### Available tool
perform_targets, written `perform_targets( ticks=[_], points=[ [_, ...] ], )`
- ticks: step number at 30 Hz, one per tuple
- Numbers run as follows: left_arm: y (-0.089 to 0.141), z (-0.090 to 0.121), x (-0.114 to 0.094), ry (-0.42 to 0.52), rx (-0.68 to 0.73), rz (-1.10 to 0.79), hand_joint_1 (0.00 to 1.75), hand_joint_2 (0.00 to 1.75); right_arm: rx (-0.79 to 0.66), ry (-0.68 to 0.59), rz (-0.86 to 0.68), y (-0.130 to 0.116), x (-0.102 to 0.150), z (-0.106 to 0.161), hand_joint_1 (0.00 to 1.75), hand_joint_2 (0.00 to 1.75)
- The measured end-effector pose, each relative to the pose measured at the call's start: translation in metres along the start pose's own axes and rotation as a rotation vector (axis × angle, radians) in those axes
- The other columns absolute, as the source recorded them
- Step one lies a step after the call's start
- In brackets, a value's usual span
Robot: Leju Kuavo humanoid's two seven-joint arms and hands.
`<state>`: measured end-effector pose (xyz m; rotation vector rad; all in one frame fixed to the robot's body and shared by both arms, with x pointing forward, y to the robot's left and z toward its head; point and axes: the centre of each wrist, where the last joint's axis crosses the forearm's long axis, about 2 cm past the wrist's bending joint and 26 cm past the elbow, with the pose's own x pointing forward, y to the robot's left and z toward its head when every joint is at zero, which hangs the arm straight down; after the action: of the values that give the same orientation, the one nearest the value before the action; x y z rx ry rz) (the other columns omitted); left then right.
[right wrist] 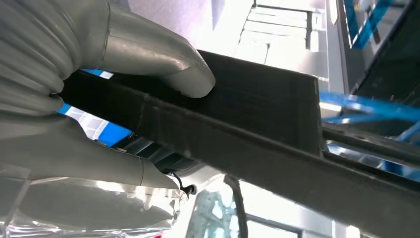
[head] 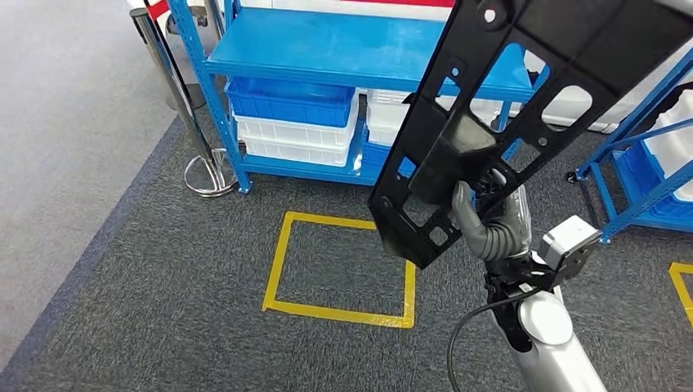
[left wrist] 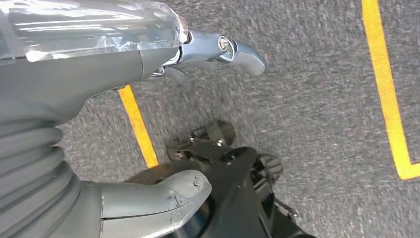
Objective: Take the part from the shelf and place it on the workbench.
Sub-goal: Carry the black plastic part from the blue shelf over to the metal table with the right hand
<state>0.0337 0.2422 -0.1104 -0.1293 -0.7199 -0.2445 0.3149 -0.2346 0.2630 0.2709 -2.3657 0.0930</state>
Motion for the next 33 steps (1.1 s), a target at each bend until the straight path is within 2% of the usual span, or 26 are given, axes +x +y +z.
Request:
perform_targets(
  ticks=[14, 23, 33],
  points=[
    [-0.001, 0.0, 0.0, 0.003, -0.006, 0.005, 0.0, 1.75, -0.055, -0.039, 0.043, -0.009, 0.007, -0.003, 1.75, 1.75],
    [-0.001, 0.001, -0.001, 0.011, -0.01, -0.017, 0.0, 1.75, -0.074, -0.036, 0.162, -0.012, 0.004, 0.013, 1.75, 1.75],
    [-0.001, -0.001, 0.002, 0.013, -0.025, -0.047, 0.0, 1.75, -0.095, -0.056, 0.227, -0.019, 0.005, 0.023, 1.75, 1.75]
  ],
)
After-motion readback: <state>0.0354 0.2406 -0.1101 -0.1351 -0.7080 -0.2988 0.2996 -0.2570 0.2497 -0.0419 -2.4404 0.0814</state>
